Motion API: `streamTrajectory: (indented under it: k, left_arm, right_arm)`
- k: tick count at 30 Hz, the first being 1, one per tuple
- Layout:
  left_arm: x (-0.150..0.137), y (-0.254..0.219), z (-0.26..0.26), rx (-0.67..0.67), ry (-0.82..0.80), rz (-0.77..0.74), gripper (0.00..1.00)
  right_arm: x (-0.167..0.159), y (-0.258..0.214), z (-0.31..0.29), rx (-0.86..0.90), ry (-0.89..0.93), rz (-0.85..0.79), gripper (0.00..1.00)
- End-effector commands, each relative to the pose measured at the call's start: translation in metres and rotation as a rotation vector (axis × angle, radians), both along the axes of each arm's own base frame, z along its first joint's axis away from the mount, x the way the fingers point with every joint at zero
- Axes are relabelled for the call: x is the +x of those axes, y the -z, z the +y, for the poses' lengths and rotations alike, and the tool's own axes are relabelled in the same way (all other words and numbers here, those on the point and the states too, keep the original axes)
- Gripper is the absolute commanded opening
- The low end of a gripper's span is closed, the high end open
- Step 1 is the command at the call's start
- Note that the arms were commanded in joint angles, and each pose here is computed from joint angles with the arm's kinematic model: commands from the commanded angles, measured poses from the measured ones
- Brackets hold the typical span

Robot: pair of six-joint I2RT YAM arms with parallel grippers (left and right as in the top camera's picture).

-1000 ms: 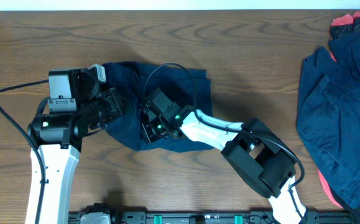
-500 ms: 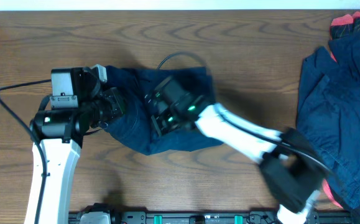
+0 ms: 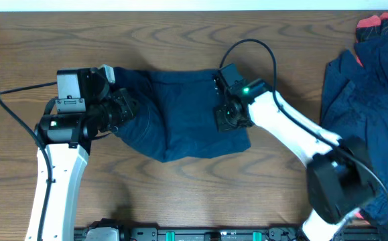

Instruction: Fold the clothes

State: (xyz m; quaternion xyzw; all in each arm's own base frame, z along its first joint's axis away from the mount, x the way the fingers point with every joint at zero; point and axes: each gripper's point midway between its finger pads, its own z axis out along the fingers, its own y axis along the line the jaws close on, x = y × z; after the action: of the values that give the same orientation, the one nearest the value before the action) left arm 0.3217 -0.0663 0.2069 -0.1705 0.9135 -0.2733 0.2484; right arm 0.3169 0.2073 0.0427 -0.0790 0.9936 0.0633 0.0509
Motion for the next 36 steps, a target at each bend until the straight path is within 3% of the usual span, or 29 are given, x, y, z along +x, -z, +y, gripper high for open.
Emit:
streamTrajectory:
  k: [1, 9, 22, 27, 36]
  left_arm:
    - [0.009, -0.022, -0.007, -0.06, -0.029, -0.042, 0.06]
    - [0.016, -0.028, -0.041, -0.091, 0.039, -0.076, 0.06]
    - [0.041, -0.004, -0.116, -0.179, 0.117, -0.041, 0.06]
    - [0.053, 0.02, -0.127, -0.104, 0.078, -0.029, 0.06]
    - [0.051, 0.03, -0.173, -0.115, 0.172, -0.057, 0.08]
  right_arm:
    - [-0.007, 0.028, -0.007, -0.069, -0.023, 0.055, 0.02]
    - [-0.023, 0.067, 0.006, -0.101, -0.056, 0.133, 0.01]
    - [-0.03, 0.068, 0.018, -0.096, -0.067, 0.134, 0.01]
    - [-0.031, 0.068, 0.018, -0.097, -0.058, 0.137, 0.01]
    - [-0.032, 0.068, 0.019, -0.1, -0.062, 0.14, 0.01]
